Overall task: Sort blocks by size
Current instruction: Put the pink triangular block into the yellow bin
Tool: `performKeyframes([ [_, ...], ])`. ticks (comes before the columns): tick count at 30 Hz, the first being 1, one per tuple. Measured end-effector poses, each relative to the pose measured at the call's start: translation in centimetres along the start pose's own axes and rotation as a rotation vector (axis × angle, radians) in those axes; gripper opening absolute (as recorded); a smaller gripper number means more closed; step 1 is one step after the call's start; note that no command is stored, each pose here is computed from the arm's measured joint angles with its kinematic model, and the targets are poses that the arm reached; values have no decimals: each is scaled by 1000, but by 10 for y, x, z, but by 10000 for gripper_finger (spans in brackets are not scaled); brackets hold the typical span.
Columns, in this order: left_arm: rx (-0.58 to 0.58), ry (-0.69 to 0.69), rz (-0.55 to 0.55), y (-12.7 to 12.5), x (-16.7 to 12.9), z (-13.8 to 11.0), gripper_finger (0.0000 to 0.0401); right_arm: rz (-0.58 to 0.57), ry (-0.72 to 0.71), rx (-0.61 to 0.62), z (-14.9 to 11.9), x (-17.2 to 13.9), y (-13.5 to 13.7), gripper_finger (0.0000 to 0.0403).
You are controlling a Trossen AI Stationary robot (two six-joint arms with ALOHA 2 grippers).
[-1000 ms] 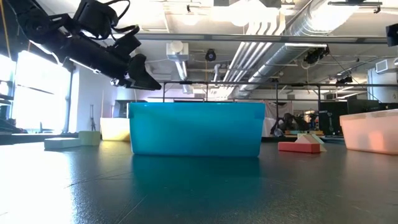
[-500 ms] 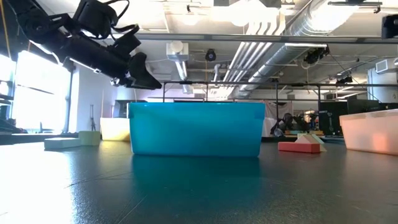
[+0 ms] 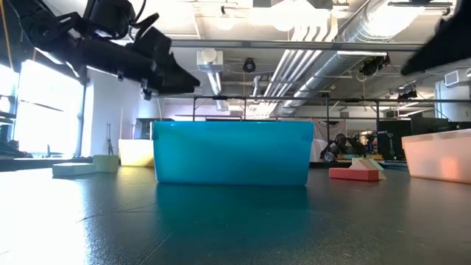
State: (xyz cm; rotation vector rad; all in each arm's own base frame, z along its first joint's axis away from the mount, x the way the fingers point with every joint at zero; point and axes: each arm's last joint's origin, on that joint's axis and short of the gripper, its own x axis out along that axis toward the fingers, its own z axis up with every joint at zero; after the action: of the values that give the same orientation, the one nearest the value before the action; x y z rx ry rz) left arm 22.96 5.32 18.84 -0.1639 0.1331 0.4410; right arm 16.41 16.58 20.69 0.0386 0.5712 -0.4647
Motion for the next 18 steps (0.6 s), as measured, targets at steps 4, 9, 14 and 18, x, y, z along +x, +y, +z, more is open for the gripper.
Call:
performKeyframes([
  [4,-45,25,-128,-11,-2,-2,156,80,-73,-23,6,2,18,234],
  [9,-40,52,-272,-35,-9,-6,156,136,-144,-28,4,10,44,234],
  [14,5,62,-362,-54,-18,-10,156,150,-180,11,-4,35,68,234],
  [18,37,70,-417,-66,-24,-13,156,232,-170,-12,5,78,80,234],
])
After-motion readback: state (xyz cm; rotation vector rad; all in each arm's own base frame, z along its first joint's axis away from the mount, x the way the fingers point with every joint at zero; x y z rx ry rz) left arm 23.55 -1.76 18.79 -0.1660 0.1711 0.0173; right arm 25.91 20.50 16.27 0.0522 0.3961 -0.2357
